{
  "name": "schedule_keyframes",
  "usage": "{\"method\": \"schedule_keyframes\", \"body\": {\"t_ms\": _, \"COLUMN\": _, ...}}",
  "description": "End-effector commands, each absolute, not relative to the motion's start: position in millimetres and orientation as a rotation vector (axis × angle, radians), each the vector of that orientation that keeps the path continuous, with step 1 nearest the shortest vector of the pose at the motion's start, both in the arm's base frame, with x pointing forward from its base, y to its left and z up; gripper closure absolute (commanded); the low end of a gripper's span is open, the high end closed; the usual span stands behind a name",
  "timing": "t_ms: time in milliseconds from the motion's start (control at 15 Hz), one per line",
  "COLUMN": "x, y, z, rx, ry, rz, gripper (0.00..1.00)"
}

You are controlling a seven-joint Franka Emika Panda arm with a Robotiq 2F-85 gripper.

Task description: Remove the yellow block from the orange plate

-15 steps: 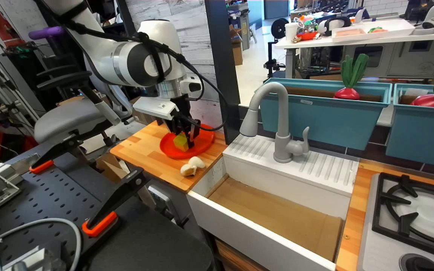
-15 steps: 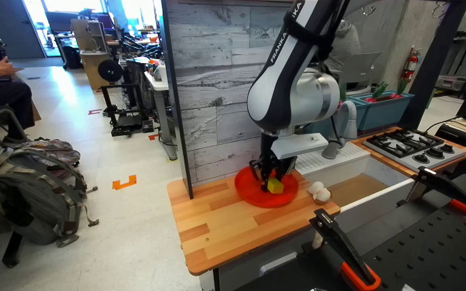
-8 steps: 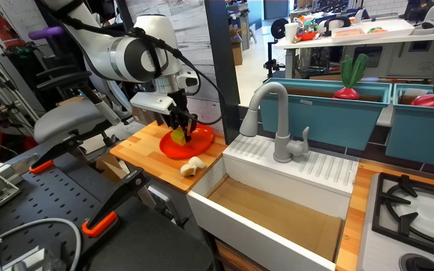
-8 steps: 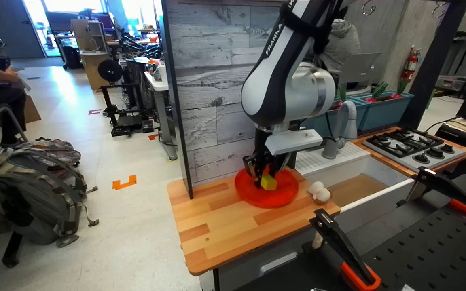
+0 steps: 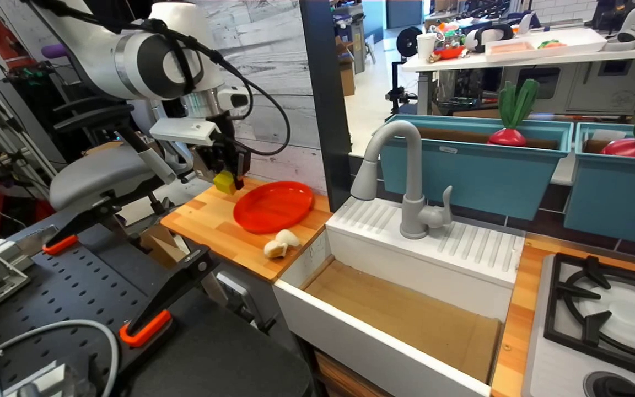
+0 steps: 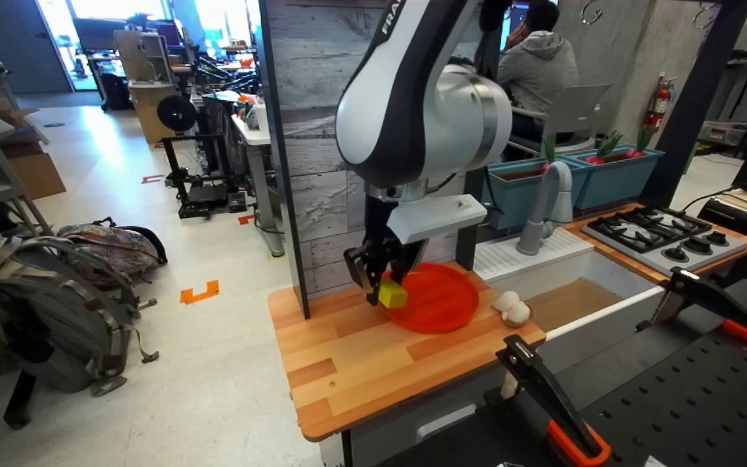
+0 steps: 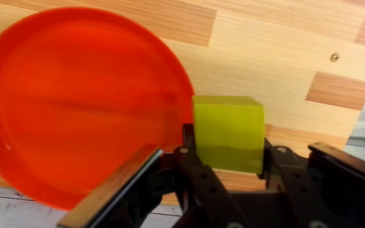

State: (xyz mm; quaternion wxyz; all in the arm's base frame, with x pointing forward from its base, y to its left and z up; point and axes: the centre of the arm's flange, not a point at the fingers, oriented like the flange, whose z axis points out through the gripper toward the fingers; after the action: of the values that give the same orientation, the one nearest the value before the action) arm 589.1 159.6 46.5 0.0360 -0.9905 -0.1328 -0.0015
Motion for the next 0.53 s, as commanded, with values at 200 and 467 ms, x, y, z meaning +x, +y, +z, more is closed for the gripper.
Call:
{"method": "schedule_keyframes", "body": {"t_ms": 200, "x": 568, "y": 215, "z": 9, "rx": -3.026, "ry": -0.649, "rz": 0.100, "gripper": 0.83}}
{"method": "schedule_keyframes", "body": {"t_ms": 467, "x": 559, "y": 223, "z": -20, "rx": -3.041, "ry": -0.710, "rz": 0.188, "gripper": 0.83}}
